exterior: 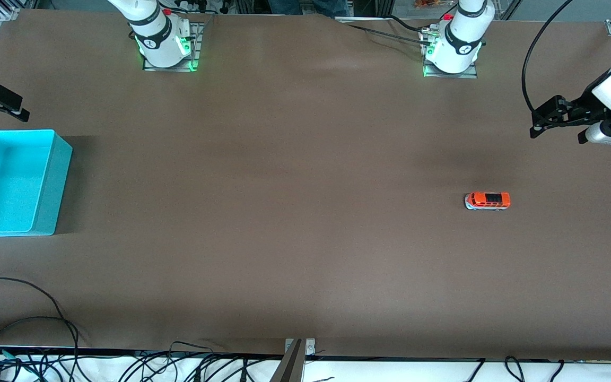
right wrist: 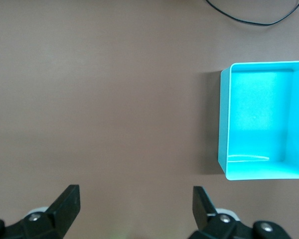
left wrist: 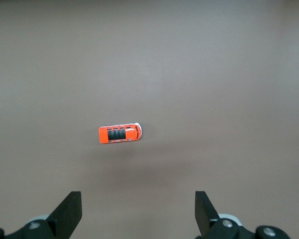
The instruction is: Wind up bus and store in blue box
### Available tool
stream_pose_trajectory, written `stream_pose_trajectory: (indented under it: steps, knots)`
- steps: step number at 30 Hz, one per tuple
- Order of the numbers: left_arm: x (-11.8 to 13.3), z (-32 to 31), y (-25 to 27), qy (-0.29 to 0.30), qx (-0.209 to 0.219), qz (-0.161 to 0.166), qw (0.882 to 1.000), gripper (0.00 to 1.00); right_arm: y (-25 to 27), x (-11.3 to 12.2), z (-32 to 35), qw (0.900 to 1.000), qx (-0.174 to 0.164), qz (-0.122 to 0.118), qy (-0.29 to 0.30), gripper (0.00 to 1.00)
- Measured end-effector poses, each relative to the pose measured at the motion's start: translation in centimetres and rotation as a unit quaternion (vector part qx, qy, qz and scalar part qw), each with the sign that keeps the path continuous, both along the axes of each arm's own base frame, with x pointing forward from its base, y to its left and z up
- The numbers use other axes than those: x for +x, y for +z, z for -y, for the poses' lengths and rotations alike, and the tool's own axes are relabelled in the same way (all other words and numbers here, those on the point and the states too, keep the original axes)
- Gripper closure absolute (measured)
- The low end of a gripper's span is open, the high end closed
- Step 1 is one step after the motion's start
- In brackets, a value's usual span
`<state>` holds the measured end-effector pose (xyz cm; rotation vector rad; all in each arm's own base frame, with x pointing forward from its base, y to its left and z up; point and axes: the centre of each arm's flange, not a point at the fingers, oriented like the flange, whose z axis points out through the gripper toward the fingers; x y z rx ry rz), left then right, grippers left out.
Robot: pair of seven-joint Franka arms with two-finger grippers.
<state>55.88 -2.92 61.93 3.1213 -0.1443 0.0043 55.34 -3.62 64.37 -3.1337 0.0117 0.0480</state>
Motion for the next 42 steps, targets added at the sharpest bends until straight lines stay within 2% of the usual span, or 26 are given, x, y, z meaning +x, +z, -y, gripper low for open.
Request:
stream_pose_trajectory:
  steps: [42]
  knots:
    - [0.39, 0.06, -0.45, 0.0, 0.0, -0.004, 1.0, 0.0, 0.0, 0.02, -0.21, 1.0, 0.0, 0.0, 0.002, 0.0]
